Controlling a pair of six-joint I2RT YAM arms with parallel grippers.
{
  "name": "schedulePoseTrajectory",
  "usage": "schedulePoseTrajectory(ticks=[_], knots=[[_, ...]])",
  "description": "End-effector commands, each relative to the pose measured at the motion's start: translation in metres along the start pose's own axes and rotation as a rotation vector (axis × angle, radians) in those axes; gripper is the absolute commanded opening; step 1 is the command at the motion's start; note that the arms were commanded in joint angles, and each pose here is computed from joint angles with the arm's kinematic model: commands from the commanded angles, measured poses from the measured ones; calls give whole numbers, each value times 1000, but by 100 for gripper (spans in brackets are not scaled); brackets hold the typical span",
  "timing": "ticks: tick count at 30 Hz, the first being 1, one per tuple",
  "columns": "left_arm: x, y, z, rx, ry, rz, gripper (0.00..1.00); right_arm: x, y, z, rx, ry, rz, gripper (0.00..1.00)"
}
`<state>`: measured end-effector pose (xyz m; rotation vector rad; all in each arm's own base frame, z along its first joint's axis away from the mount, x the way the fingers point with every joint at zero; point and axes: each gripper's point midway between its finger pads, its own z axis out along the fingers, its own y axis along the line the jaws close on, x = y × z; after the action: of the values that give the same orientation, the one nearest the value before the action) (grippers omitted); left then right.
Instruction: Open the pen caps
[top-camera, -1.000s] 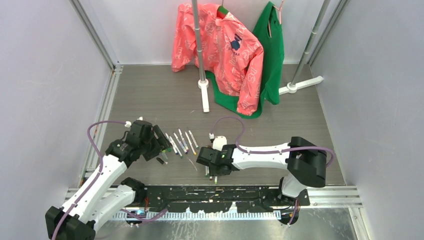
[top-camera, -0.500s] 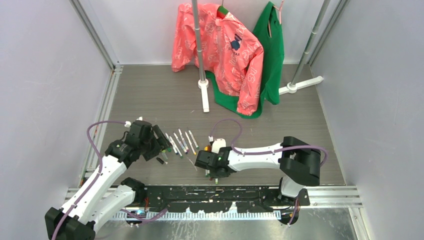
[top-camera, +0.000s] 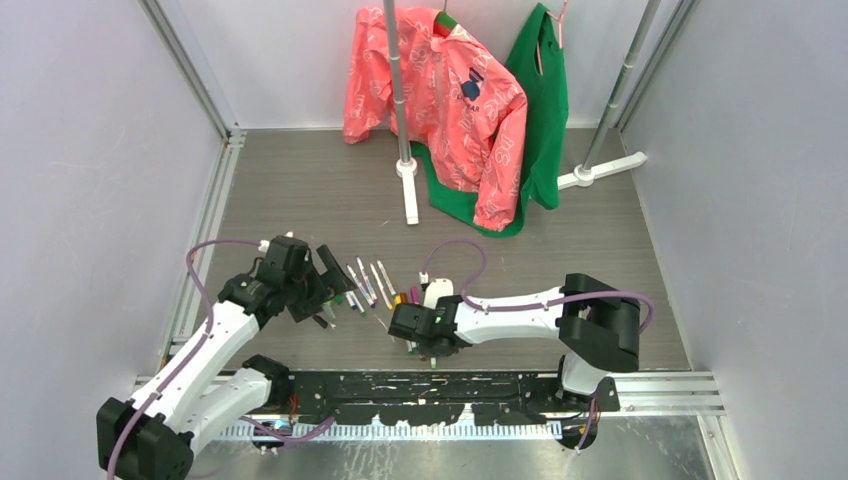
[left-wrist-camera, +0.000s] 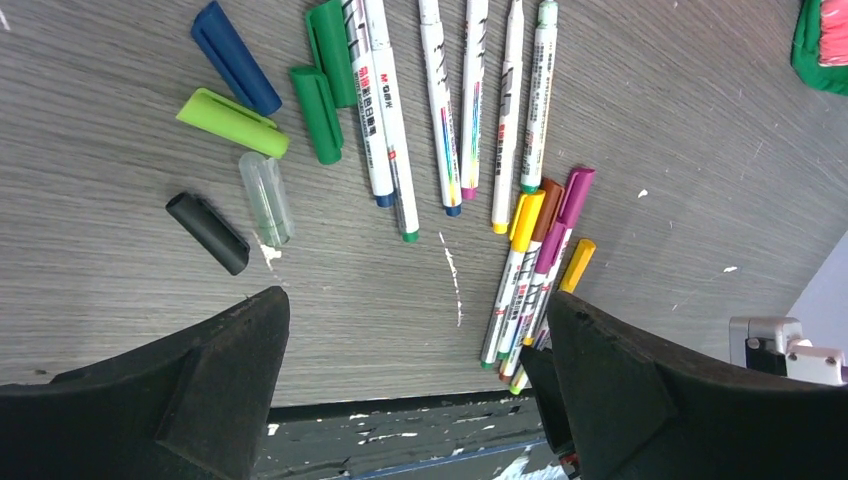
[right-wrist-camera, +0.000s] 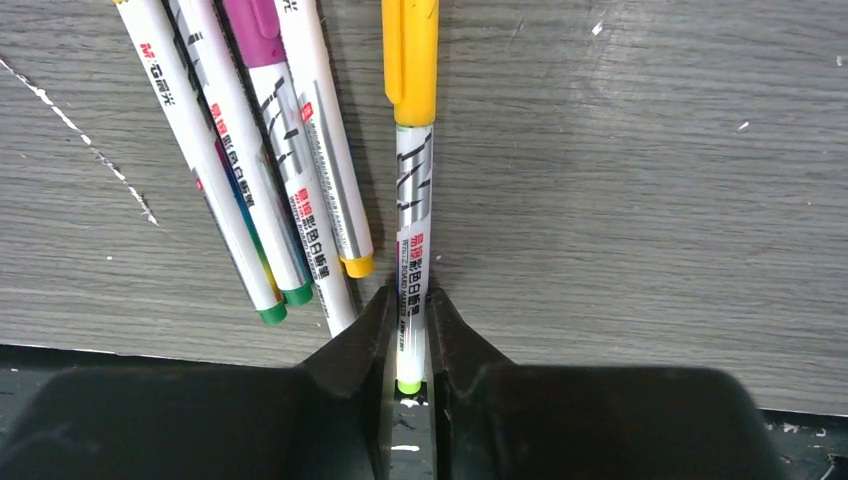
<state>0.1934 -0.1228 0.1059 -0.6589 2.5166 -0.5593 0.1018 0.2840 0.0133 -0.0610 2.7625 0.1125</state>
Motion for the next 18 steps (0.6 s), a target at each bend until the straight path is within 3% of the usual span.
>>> schedulePoseTrajectory(ticks=[1, 9, 18], knots=[[-3, -12, 6, 59, 25, -11, 100, 3, -29, -1, 101, -16, -8, 1], [-5, -15, 13, 108, 85, -78, 96, -26, -22, -35, 57, -97, -39, 1], [-12, -50, 3, 228, 125, -90, 87, -51, 24, -81, -133, -115, -156, 1]])
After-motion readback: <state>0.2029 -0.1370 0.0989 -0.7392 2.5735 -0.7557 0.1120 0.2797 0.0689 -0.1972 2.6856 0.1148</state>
